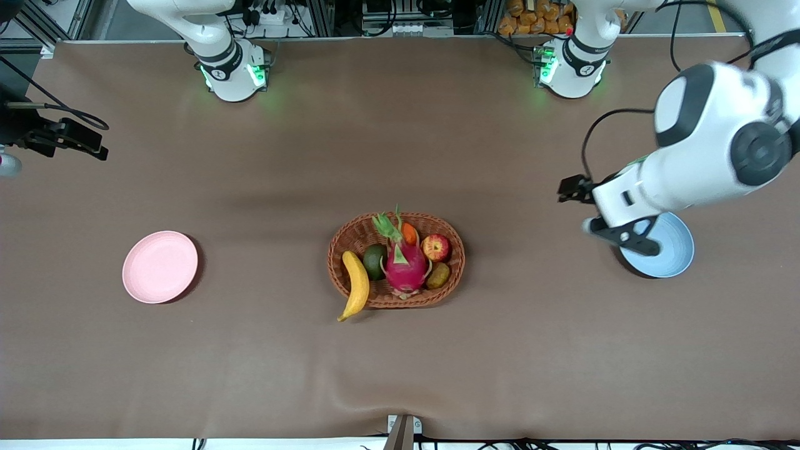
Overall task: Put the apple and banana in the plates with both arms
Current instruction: 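Lower the left gripper to the red apple while the right gripper reaches out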
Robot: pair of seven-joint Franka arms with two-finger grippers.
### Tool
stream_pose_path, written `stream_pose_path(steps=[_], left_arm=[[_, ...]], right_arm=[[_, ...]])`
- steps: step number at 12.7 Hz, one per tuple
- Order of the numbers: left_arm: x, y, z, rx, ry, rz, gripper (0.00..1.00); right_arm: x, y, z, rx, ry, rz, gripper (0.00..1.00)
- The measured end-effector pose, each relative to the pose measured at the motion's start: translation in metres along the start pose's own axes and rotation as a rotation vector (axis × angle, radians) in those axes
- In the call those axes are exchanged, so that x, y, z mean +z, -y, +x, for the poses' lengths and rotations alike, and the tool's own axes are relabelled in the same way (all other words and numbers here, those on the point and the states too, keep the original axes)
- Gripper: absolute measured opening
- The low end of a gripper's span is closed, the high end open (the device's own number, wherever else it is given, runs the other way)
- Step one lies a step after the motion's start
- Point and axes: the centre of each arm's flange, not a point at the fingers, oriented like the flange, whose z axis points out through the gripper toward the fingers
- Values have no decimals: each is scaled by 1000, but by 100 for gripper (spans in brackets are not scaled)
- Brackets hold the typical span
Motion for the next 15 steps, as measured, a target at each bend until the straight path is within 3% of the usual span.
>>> stream_pose_path(steps=[7,15], left_arm=[[90,-59,53,182,-40,-40,100],[182,-116,87,242,-113,-117,100]], right_arm=[[12,-3,6,7,14,-1,100],[55,0,30,-2,26,15,100]])
